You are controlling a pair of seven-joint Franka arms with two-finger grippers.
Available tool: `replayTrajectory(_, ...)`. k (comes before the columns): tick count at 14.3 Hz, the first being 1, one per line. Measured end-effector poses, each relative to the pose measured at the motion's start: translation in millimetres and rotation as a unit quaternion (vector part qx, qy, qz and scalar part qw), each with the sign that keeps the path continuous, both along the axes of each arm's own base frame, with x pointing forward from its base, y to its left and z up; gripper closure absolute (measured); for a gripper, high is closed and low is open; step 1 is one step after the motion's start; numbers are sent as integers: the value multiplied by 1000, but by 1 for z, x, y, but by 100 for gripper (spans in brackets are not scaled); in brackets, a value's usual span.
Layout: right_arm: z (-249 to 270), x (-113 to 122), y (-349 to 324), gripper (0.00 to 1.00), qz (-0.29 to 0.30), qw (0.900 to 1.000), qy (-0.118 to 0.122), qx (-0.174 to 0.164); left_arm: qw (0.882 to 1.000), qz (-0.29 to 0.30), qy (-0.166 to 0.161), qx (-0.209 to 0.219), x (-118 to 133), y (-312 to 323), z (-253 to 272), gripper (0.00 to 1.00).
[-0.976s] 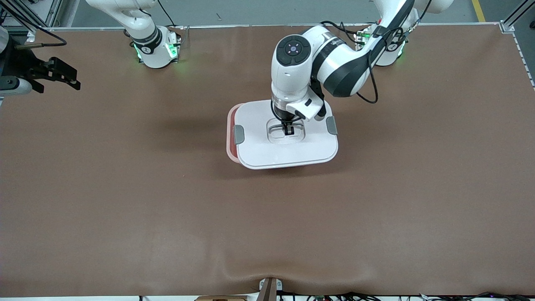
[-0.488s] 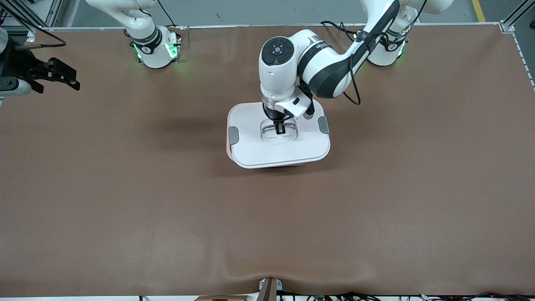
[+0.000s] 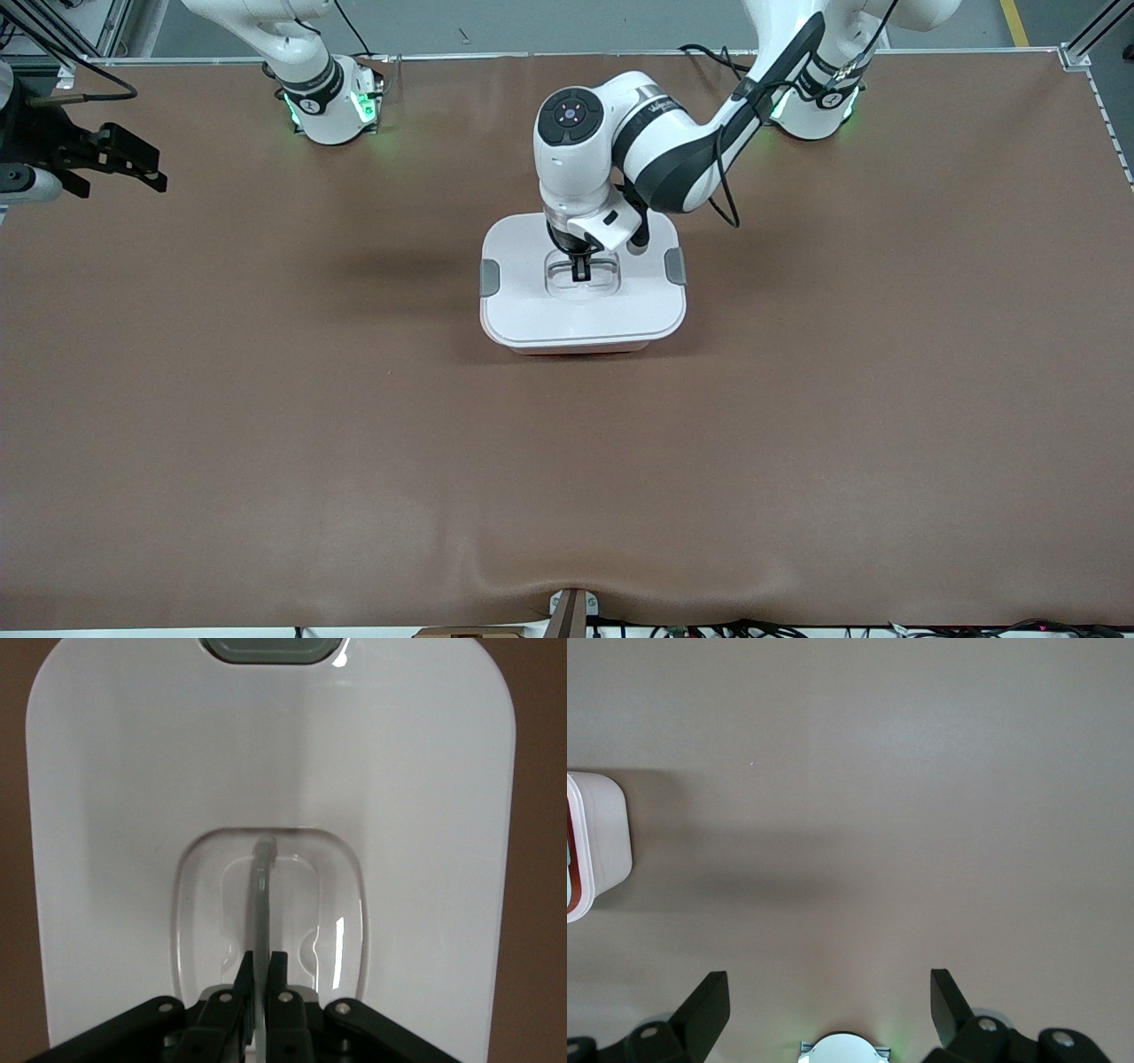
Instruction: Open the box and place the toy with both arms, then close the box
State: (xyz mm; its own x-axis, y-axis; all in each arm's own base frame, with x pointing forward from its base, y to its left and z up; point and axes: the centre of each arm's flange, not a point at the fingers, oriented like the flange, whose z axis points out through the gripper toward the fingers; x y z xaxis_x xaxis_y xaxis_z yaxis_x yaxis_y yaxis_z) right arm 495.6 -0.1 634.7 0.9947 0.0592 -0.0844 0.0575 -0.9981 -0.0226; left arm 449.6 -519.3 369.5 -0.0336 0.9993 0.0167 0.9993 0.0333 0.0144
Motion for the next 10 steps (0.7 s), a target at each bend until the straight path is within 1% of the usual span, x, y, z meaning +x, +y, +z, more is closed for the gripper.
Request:
replayTrajectory(6,0,0,-1,0,-1,1000,0,0,1000,-10,0,3,-2,-1,-3,93)
replayTrajectory(10,0,0,-1,0,-1,1000,0,0,1000,-21,-8,11,-6,-4,-4,93)
